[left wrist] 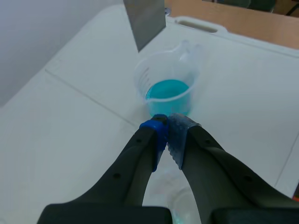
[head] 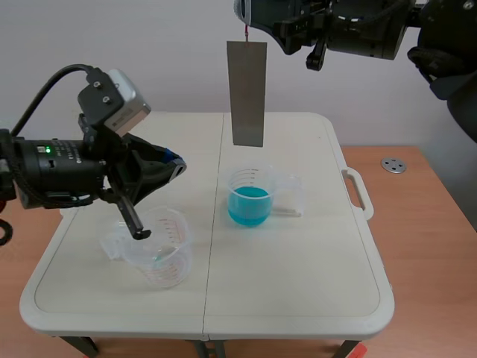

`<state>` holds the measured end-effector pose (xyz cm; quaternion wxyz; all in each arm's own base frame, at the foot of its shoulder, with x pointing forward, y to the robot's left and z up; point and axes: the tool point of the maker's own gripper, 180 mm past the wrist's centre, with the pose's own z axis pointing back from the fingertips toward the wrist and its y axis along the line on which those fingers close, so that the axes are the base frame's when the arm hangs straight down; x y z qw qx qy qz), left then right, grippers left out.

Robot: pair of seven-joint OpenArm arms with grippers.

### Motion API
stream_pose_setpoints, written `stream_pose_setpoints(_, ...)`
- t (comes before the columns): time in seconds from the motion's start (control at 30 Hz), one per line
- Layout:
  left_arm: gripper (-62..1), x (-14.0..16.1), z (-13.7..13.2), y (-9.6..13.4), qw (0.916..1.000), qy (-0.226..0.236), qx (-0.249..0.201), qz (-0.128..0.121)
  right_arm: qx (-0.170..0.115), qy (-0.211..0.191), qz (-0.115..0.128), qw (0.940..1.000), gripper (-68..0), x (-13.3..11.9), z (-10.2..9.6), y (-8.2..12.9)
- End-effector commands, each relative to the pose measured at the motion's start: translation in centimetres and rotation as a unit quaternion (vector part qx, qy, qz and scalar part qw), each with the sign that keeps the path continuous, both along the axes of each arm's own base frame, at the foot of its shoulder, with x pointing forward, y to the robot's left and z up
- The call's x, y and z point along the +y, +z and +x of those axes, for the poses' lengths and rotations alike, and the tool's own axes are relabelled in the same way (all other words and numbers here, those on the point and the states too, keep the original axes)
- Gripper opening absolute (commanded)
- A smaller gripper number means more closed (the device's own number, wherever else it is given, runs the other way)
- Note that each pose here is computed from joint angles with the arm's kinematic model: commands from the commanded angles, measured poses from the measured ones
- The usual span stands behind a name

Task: Hold the metal plate by the orange handle, dip it into the blue solution, take it out and point at it, then put the plate back in the beaker on the left.
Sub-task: 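Raise the plate and point at it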

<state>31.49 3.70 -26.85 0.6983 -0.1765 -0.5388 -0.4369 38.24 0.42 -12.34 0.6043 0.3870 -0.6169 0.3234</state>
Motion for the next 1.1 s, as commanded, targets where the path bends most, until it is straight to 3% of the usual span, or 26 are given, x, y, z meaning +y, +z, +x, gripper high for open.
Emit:
stream_pose_setpoints(0.0, -59.4, -0.3, 0.7, 0.2, 0.9999, 0.004, -0.008, -0.005, -0.021, 0.005, 0.016, 0.9997, -66.2, -0.2, -0.1, 1.6)
stream_pose_setpoints(0.37, -59.4, -2.7, 3.8, -0.2, 0.9994, 0.016, -0.029, -0.007, -0.017, 0.005, 0.015, 0.9997, -66.2, -0.1, -0.2, 1.4)
stream_pose_setpoints(1.07, -59.4, -4.4, 5.2, -0.2, 0.9983, 0.025, -0.053, -0.002, -0.017, 0.005, 0.015, 0.9997, -66.2, -0.1, -0.2, 1.4)
